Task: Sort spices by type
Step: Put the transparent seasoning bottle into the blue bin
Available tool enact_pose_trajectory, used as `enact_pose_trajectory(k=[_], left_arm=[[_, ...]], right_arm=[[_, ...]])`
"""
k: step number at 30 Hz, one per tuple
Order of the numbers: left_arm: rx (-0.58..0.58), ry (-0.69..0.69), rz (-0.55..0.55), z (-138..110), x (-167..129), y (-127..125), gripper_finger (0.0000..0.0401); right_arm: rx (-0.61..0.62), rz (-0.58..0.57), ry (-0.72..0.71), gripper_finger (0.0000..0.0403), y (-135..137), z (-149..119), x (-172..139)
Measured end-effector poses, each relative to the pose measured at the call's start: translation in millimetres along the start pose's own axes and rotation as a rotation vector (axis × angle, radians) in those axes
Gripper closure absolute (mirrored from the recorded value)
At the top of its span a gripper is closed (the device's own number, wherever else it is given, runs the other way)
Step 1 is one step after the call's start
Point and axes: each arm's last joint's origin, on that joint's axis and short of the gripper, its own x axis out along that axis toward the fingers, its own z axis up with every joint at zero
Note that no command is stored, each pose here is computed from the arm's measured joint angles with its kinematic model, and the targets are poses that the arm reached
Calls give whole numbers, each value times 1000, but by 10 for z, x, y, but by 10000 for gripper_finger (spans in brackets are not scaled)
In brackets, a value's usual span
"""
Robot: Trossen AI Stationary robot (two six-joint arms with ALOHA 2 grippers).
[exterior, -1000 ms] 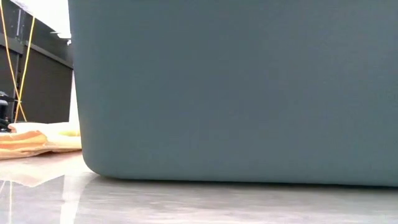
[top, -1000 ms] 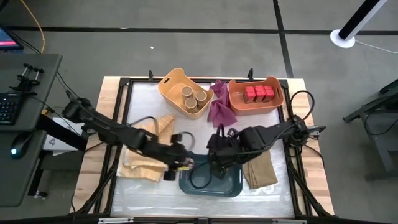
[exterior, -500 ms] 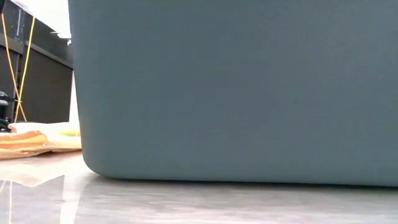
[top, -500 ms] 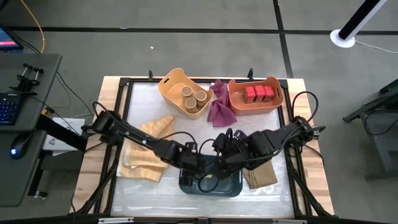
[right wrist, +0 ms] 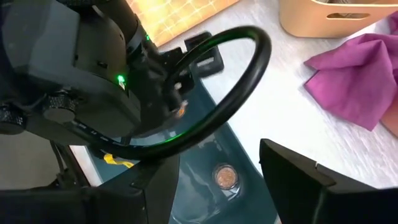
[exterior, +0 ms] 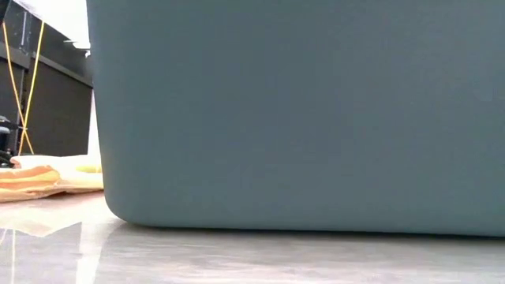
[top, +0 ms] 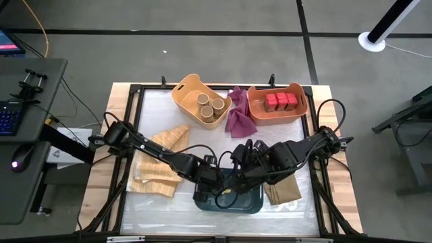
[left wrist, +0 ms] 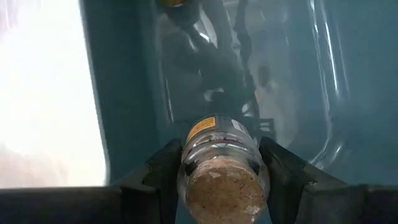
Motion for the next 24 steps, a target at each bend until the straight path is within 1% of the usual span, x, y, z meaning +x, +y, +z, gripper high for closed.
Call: enact_pose_trajectory(k=[2, 6, 11, 15, 17, 19, 24], left_arm=[[124, -1, 0, 1, 0, 0, 250], [455, -4, -1, -2, -6, -43, 248], [831, -6, -3, -10, -17, -118, 246], [1100, -7, -2, -15, -15, -163, 246], [1185, 8, 4, -19, 23, -166, 246], [1239, 35, 23, -24, 68, -168, 245], [1311, 70, 17, -36, 191, -160, 245]], right_arm=[[-5, 0, -1, 187, -3, 6, 3], [-27, 2, -2, 187, 0, 7, 3], [-29, 3, -2, 187, 1, 8, 3], [-37, 2, -2, 187, -1, 8, 3], [-37, 1, -2, 187, -1, 8, 3], [-36, 2, -4, 187, 0, 10, 3], [-37, 1, -4, 187, -1, 9, 3]])
